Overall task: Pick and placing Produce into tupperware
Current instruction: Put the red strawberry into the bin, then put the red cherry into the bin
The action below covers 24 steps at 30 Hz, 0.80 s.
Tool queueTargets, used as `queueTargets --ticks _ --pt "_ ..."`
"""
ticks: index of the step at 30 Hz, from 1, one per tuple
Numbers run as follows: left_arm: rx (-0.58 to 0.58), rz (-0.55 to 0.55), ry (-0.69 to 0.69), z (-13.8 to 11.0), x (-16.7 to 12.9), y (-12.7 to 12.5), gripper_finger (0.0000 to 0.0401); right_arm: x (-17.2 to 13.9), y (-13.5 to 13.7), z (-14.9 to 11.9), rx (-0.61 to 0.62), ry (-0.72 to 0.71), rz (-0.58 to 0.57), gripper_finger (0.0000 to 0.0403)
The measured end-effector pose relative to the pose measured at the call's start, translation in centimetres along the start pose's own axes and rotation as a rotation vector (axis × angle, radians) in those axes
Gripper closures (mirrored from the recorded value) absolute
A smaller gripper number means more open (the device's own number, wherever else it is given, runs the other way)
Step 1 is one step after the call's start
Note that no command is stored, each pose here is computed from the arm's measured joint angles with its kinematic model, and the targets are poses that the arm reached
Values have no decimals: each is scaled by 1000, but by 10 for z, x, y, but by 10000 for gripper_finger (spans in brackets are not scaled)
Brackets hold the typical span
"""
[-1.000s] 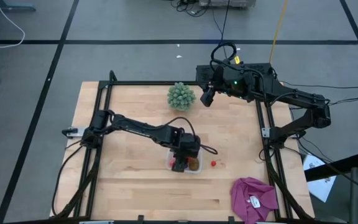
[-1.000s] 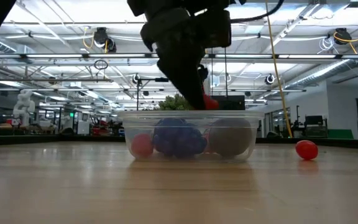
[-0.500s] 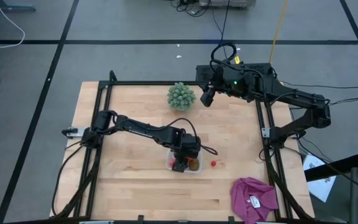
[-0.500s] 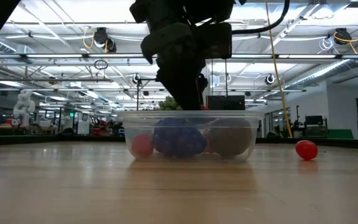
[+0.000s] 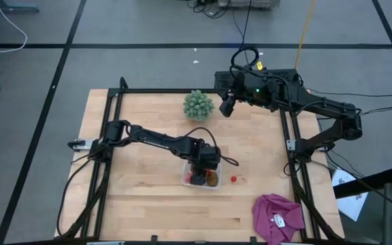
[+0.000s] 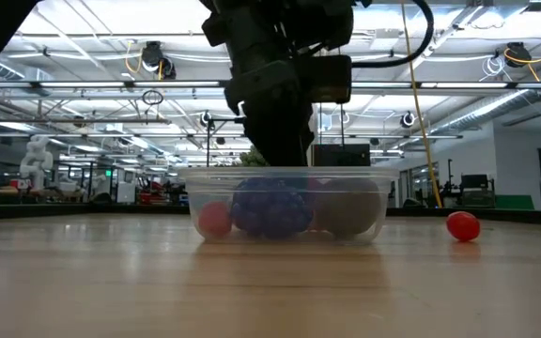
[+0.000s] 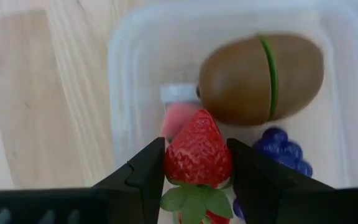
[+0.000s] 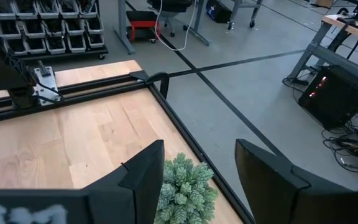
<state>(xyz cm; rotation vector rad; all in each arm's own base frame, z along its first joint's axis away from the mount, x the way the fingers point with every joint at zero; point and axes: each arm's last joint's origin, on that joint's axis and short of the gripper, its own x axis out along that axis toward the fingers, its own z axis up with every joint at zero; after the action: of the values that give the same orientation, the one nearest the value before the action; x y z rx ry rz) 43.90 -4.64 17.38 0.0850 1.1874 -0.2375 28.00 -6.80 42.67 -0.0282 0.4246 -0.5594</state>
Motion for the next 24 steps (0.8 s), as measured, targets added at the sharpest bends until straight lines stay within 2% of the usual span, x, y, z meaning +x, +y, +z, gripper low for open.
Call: queueTargets --ticks 11,20,24 --pt "1 27 13 -1 1 1 234 0 0 0 0 0 0 213" --pt "4 26 15 -1 2 -1 170 0 0 0 0 0 1 213" --pt "6 52 25 1 -2 -4 154 0 0 0 0 0 1 213"
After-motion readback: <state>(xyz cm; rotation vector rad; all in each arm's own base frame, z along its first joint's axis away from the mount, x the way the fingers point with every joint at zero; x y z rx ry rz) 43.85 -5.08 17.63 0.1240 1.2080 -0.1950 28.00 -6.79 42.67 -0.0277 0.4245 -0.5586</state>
